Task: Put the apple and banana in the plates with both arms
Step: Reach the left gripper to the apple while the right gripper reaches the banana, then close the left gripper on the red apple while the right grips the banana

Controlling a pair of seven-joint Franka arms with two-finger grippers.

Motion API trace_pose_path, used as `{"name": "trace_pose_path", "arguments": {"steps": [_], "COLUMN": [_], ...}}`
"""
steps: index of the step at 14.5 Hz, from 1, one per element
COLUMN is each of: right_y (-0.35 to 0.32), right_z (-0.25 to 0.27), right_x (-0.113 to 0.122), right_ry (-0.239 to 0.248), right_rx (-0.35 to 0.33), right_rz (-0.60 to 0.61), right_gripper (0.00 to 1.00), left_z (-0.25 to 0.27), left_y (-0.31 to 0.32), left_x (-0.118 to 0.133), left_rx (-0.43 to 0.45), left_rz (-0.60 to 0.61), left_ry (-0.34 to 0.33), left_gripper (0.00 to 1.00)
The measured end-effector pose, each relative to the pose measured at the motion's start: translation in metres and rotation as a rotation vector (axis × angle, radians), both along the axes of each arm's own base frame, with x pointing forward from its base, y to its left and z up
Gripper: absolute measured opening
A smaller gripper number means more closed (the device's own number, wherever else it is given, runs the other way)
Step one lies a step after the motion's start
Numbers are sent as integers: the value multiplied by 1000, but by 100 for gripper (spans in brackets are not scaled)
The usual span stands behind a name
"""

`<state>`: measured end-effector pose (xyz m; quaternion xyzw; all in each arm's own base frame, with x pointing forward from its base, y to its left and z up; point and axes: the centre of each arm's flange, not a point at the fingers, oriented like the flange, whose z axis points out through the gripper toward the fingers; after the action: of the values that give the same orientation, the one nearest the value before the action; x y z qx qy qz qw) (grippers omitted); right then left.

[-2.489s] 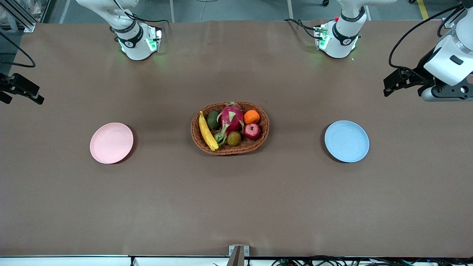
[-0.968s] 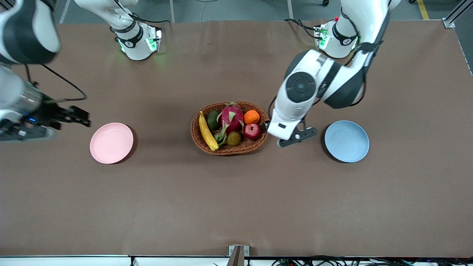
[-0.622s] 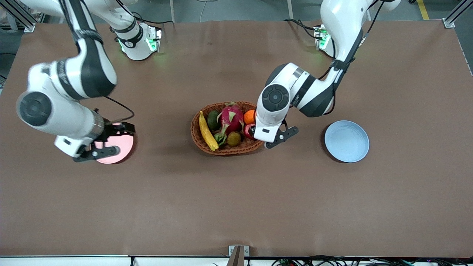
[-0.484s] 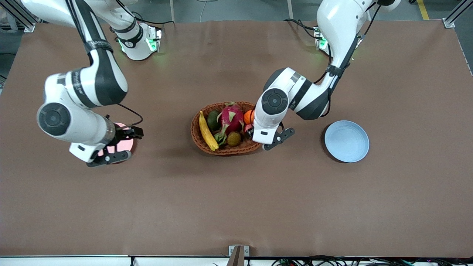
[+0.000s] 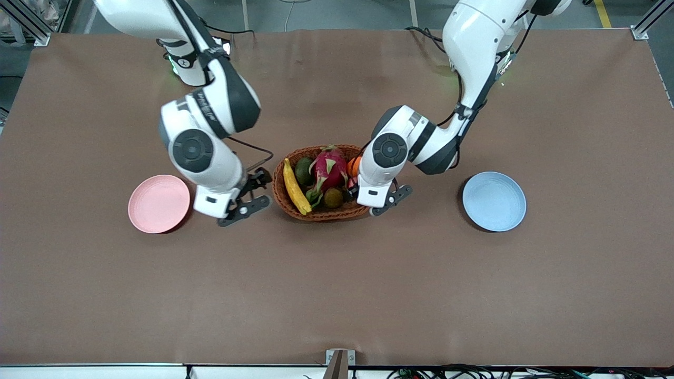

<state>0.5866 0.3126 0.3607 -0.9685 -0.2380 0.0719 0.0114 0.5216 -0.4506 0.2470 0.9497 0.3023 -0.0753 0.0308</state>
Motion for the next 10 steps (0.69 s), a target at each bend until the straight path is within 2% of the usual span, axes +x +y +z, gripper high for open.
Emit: {"name": "trace_pose_path", "arguments": {"steps": [1,4,6,8,10], "right_y": [9,35,47,57,61], "right_z": [-14,-45,-59,-70,-75], "right_x": [-1,-2,-2,-3,-3], "right_ry": [7,-26,-57,-75,-89], "right_rx": [13,49,64,73,80], "right_rz": [2,17,28,38,42], "right_gripper": [100,98,84,79,75], "left_z": [-7,-18,-22,-23,-22], "left_y": [-4,-9,-9,-10,-10], "left_x": [-3,-7,-8,-9,-9], "left_rx": [0,5,8,9,8], "left_rz": [11,19,19,17,17], "left_ry": [-1,5,9,11,10], "left_gripper": [99,97,95,80,79]}}
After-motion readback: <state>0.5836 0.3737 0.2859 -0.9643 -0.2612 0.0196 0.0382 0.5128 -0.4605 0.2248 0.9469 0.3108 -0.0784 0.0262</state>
